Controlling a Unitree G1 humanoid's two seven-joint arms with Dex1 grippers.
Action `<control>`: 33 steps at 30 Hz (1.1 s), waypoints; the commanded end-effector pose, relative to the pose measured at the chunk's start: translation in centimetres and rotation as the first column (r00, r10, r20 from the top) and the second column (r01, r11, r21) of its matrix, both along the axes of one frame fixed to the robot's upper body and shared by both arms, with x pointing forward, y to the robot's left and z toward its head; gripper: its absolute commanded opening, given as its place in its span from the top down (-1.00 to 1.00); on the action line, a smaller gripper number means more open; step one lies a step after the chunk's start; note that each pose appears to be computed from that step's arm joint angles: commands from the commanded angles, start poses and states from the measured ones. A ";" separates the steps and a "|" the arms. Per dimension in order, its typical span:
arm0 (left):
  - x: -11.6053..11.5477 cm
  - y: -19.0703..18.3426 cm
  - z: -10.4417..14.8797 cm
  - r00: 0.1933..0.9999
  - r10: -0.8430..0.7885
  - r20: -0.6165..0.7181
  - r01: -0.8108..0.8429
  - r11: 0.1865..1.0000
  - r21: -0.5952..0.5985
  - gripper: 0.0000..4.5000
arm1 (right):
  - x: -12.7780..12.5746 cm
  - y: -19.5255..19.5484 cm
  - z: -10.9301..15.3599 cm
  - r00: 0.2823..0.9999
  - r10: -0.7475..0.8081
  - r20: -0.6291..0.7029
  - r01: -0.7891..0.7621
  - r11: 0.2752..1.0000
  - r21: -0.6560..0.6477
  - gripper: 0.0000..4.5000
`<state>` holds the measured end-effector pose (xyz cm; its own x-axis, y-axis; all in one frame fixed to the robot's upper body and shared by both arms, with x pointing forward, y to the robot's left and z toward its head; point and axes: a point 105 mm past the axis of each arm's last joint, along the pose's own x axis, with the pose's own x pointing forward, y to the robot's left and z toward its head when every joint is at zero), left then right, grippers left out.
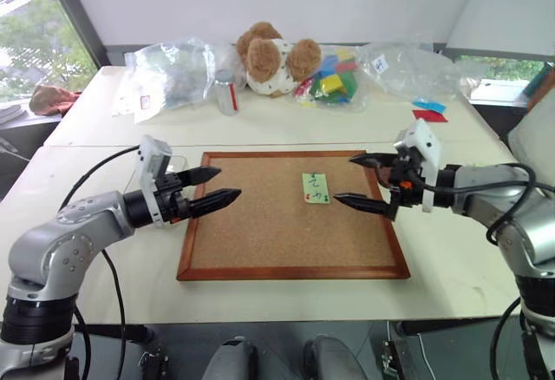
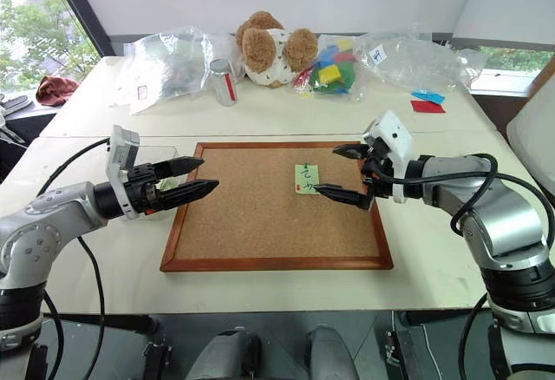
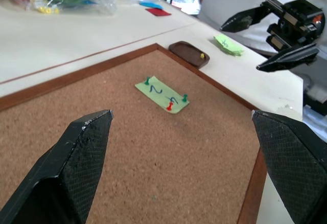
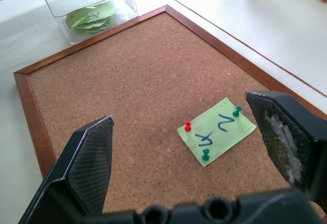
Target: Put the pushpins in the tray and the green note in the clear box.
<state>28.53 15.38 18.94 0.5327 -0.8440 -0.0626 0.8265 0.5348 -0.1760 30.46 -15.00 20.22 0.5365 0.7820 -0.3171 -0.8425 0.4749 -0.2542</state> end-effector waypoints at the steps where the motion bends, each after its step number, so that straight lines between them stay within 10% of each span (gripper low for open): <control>1: -0.6 0.2 1.0 0.998 -0.003 0.055 0.002 1.000 0.020 -0.99 | 0.0 0.0 0.8 0.999 0.010 0.045 -0.009 1.000 -0.008 -1.00; 29: 1.0 -2.4 -1.5 0.992 0.040 0.118 -0.045 0.998 0.041 -0.99 | 0.6 -0.2 0.6 0.996 -0.057 0.069 0.056 0.998 0.008 -1.00; 33: 1.5 -3.6 -3.3 0.987 0.044 0.157 -0.061 0.993 0.099 -0.26 | 0.7 0.0 0.5 0.996 -0.061 0.067 0.061 0.998 0.011 -1.00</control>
